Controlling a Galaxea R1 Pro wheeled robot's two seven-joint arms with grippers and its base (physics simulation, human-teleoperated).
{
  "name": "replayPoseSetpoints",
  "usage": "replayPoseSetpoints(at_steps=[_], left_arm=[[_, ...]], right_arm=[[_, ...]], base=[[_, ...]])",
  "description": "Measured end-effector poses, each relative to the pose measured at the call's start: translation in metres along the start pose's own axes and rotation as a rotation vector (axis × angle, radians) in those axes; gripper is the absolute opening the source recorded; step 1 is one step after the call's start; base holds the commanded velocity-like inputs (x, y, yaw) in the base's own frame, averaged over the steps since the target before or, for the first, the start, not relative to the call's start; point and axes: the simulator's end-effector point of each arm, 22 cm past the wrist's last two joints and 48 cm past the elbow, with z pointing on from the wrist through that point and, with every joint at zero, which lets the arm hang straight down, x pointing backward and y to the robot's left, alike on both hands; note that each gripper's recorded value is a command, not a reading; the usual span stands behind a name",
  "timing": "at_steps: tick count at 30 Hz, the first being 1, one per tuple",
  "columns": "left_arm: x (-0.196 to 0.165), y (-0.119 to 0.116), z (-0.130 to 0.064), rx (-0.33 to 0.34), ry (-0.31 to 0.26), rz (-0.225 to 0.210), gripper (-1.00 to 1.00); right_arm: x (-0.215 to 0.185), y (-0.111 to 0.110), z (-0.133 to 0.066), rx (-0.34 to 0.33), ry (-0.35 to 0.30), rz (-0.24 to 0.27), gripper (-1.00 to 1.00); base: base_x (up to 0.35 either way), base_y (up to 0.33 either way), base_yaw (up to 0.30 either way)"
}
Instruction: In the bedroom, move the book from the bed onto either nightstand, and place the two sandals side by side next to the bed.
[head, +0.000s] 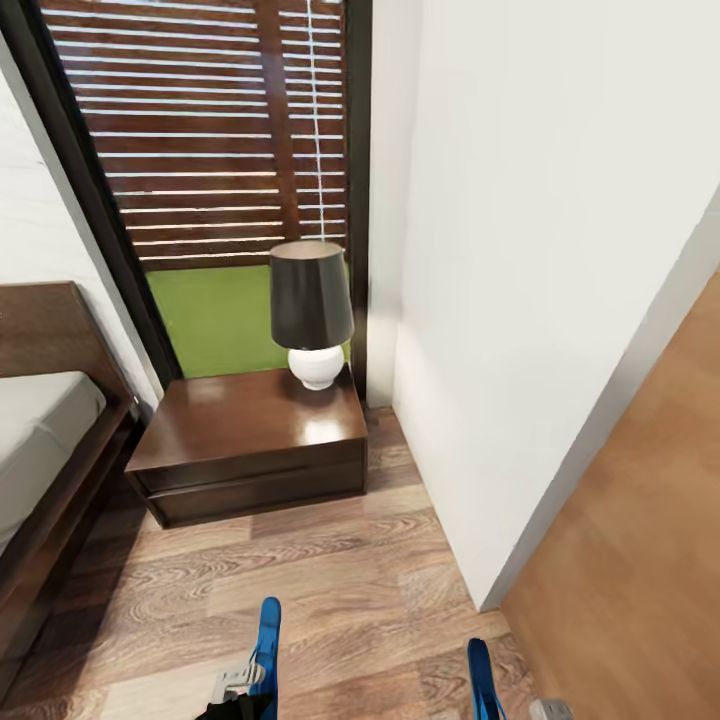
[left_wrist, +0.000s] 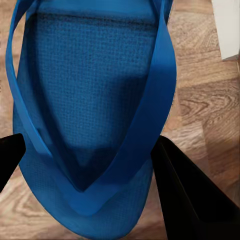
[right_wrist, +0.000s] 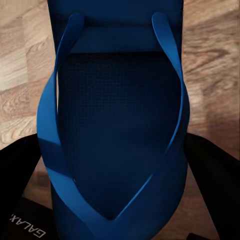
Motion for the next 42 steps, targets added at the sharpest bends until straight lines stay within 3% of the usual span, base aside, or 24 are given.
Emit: replayPoseSetpoints(at_steps=[16, 33, 42], left_arm=[[0.0000, 0.0000, 0.0001, 0.000, 0.000, 0.000, -1.00], [0.0000, 0.0001, 0.0002, 0.000, 0.000, -0.001, -1.00], [0.0000, 0.0001, 0.0002, 0.000, 0.000, -0.001, -1.00]], right_arm=[[-0.0004, 0.0003, 0.0001, -0.002, 0.000, 0.000, -1.00], [-0.0005, 0.0002, 0.0002, -0.001, -0.001, 0.000, -1.00], [-0.0005, 0.0002, 0.0003, -0.001, -0.001, 0.001, -1.00]], base=[[0.312, 0.000, 0.195], [0.065, -0.072, 0.007], [0.008, -0.015, 0.198]])
